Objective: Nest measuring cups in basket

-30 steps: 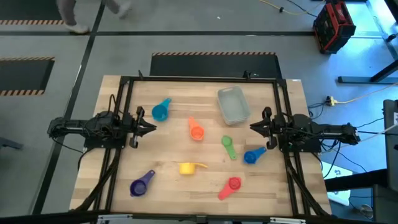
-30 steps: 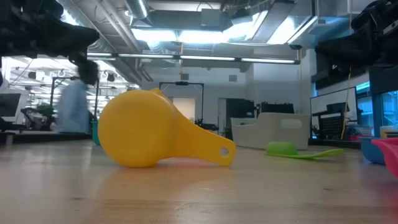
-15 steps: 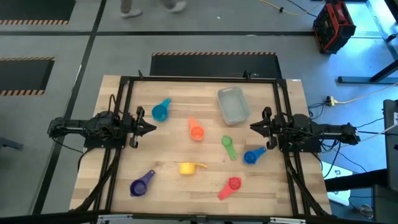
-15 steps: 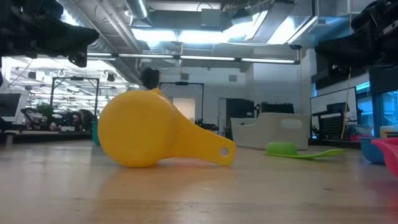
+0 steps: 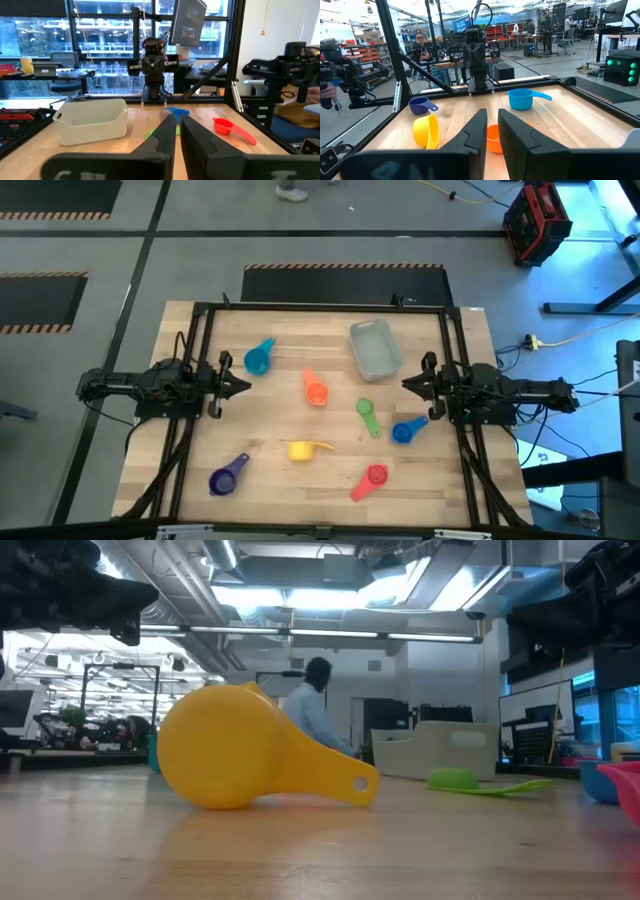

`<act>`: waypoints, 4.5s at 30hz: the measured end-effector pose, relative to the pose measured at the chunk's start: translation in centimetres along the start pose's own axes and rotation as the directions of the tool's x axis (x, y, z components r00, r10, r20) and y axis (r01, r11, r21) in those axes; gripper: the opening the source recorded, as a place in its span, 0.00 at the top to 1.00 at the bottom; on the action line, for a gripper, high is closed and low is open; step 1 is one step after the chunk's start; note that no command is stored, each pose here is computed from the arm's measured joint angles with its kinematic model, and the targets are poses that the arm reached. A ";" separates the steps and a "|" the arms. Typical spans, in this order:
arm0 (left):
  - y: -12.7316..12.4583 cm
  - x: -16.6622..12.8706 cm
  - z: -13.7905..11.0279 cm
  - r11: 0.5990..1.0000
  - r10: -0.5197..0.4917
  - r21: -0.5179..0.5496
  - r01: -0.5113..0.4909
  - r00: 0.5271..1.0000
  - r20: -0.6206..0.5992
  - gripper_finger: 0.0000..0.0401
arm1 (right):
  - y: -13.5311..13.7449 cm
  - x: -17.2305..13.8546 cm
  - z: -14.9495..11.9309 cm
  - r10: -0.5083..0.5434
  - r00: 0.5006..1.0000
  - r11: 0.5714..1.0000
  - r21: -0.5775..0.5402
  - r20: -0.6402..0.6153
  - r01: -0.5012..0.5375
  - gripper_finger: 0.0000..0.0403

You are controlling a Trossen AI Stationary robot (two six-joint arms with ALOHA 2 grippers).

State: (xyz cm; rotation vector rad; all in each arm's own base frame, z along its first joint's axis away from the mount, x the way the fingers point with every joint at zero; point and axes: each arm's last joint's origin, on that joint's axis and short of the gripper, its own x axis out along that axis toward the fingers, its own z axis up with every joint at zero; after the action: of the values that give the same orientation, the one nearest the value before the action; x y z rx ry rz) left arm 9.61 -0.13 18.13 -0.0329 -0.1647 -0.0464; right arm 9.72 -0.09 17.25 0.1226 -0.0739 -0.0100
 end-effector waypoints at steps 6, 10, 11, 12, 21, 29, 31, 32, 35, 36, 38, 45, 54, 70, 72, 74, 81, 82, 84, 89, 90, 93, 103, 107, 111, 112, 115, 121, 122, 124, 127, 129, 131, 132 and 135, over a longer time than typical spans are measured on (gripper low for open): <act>0.0 0.0 0.1 1.000 0.003 -0.012 -0.003 1.000 0.015 0.83 | 0.0 0.0 0.0 0.000 1.000 1.000 0.000 0.000 0.000 0.87; 0.0 0.0 0.0 0.999 0.003 -0.041 -0.003 1.000 0.002 0.75 | 0.0 0.0 0.0 0.000 1.000 1.000 0.000 0.000 0.000 0.87; 0.0 0.0 0.0 0.999 -0.003 -0.044 0.003 1.000 -0.002 0.73 | 0.0 0.0 0.0 0.000 1.000 1.000 0.000 0.000 0.000 0.87; 0.0 0.0 -0.1 0.999 -0.014 -0.047 0.014 1.000 -0.007 0.71 | 0.0 0.0 0.0 0.000 1.000 1.000 0.000 0.000 0.000 0.87; -0.2 0.0 -0.2 0.997 -0.071 -0.036 0.070 0.997 -0.025 0.58 | 0.0 0.0 0.0 0.000 1.000 1.000 0.000 0.000 0.000 0.87; 0.1 0.0 0.1 0.999 0.021 -0.032 -0.021 1.000 0.010 0.54 | 0.0 0.0 0.0 0.000 1.000 1.000 0.000 0.000 0.000 0.87; 0.1 0.0 0.3 0.999 0.039 -0.013 -0.039 0.999 0.033 0.54 | 0.0 0.0 0.0 0.000 1.000 1.000 0.000 0.000 0.000 0.87; 0.1 0.0 0.4 0.999 0.044 0.003 -0.044 0.998 0.046 0.54 | 0.0 0.0 0.0 0.000 1.000 1.000 0.000 0.000 0.000 0.87; 0.2 -0.1 1.2 0.997 0.069 0.027 -0.073 0.989 0.129 0.54 | 0.0 0.0 0.0 0.000 1.000 1.000 0.000 0.000 0.000 0.87; 0.2 -0.2 1.7 0.996 0.088 0.014 -0.092 0.981 0.174 0.54 | 0.0 0.0 0.0 0.000 1.000 1.000 0.000 0.000 0.000 0.87; 0.3 -0.3 2.5 0.991 0.135 -0.039 -0.130 0.957 0.257 0.54 | 0.0 0.0 0.0 0.000 1.000 1.000 0.000 0.000 0.000 0.87; 0.5 -0.2 4.7 0.974 0.221 -0.118 -0.194 0.930 0.293 0.54 | 0.0 0.0 0.0 0.000 1.000 1.000 0.000 0.000 0.000 0.87; 0.7 3.3 8.5 0.958 0.280 -0.097 -0.268 0.951 0.133 0.54 | 0.0 0.0 0.0 0.000 1.000 1.000 0.000 0.001 0.000 0.87; 2.8 9.0 13.5 0.857 0.437 -0.057 -0.512 0.781 -0.445 0.54 | 0.0 0.0 0.0 0.000 1.000 1.000 0.000 0.001 0.000 0.87; 3.4 9.2 13.4 0.845 0.438 -0.045 -0.533 0.738 -0.514 0.54 | 0.0 0.0 0.0 0.000 1.000 1.000 0.000 0.001 0.000 0.87; 3.9 9.2 12.9 0.838 0.427 -0.033 -0.544 0.693 -0.581 0.54 | 0.0 0.0 0.0 0.000 1.000 1.000 0.000 0.001 0.000 0.87; 6.0 8.7 10.1 0.803 0.359 -0.012 -0.596 0.501 -0.787 0.54 | 0.0 0.0 0.0 -0.002 1.000 1.000 -0.003 0.001 0.002 0.87; 6.3 8.6 9.8 0.797 0.356 -0.002 -0.604 0.472 -0.806 0.54 | 0.0 0.0 0.0 -0.001 1.000 1.000 -0.003 0.001 0.001 0.87; 6.8 8.7 9.1 0.791 0.355 0.029 -0.611 0.420 -0.835 0.54 | 0.0 0.0 0.0 -0.001 1.000 1.000 -0.003 0.001 0.001 0.87; 8.1 9.4 7.6 0.807 0.332 0.074 -0.586 0.346 -0.878 0.54 | 0.0 0.0 0.0 -0.001 1.000 1.000 -0.004 0.001 0.001 0.87; 8.3 9.6 7.2 0.811 0.322 0.076 -0.580 0.333 -0.886 0.54 | 0.0 0.0 0.0 -0.001 1.000 1.000 -0.004 0.001 0.001 0.87; 8.8 10.2 6.1 0.817 0.300 0.092 -0.569 0.285 -0.910 0.54 | 0.0 0.0 0.0 -0.001 1.000 1.000 -0.004 0.001 0.001 0.87; 10.1 11.9 1.6 0.817 0.221 0.125 -0.563 0.106 -0.970 0.54 | 0.0 0.0 0.0 -0.001 1.000 1.000 -0.004 0.000 0.001 0.87; 10.6 12.4 -0.2 0.817 0.196 0.138 -0.560 0.045 -0.980 0.54 | 0.0 0.0 0.0 -0.001 1.000 1.000 -0.004 0.001 0.001 0.87; 10.8 12.7 -1.6 0.817 0.172 0.147 -0.557 -0.008 -0.985 0.54 | 0.0 0.0 0.0 -0.001 1.000 1.000 -0.004 0.000 0.001 0.87; 10.9 12.7 -1.9 0.817 0.166 0.148 -0.557 -0.019 -0.986 0.54 | 0.0 0.0 0.0 -0.001 1.000 1.000 -0.004 0.000 0.001 0.87; 11.0 12.8 -2.6 0.818 0.154 0.153 -0.555 -0.045 -0.987 0.54 | 0.0 0.0 0.0 -0.001 1.000 1.000 -0.004 0.000 0.001 0.87; 11.1 12.9 -3.0 0.817 0.148 0.155 -0.555 -0.059 -0.987 0.57 | 0.0 0.0 0.0 0.000 1.000 1.000 -0.003 0.001 0.000 0.87; 11.1 12.9 -3.0 0.817 0.150 0.156 -0.555 -0.057 -0.987 0.58 | 0.0 0.0 0.0 0.000 1.000 1.000 -0.004 0.000 0.000 0.87; 11.1 12.9 -3.0 0.817 0.152 0.159 -0.555 -0.059 -0.987 0.60 | 0.0 0.0 0.0 0.000 1.000 1.000 -0.004 0.001 0.000 0.87; 11.1 12.9 -3.0 0.817 0.152 0.159 -0.555 -0.059 -0.987 0.64 | 0.0 0.0 0.0 0.000 1.000 1.000 0.001 0.001 0.000 0.87; 11.1 12.9 -3.0 0.817 0.152 0.159 -0.555 -0.059 -0.987 0.67 | 0.0 0.0 0.0 0.000 1.000 1.000 0.001 0.000 0.000 0.87; 11.1 12.9 -3.0 0.817 0.152 0.159 -0.555 -0.059 -0.987 0.71 | 0.0 0.0 0.0 0.000 1.000 1.000 0.000 0.000 0.000 0.87; 11.1 12.9 -3.0 0.817 0.152 0.159 -0.555 -0.059 -0.987 0.74 | 0.0 0.0 0.0 0.000 1.000 1.000 0.000 0.001 0.000 0.87; 11.1 12.9 -3.0 0.817 0.152 0.160 -0.555 -0.060 -0.987 0.80 | 0.0 0.0 0.0 0.000 1.000 1.000 0.000 0.000 0.000 0.87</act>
State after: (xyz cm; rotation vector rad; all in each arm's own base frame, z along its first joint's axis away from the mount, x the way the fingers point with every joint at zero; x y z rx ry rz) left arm 23.34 10.28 16.93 -0.3634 1.3858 0.4943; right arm 9.72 -0.09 17.26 0.1229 -0.0742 -0.0100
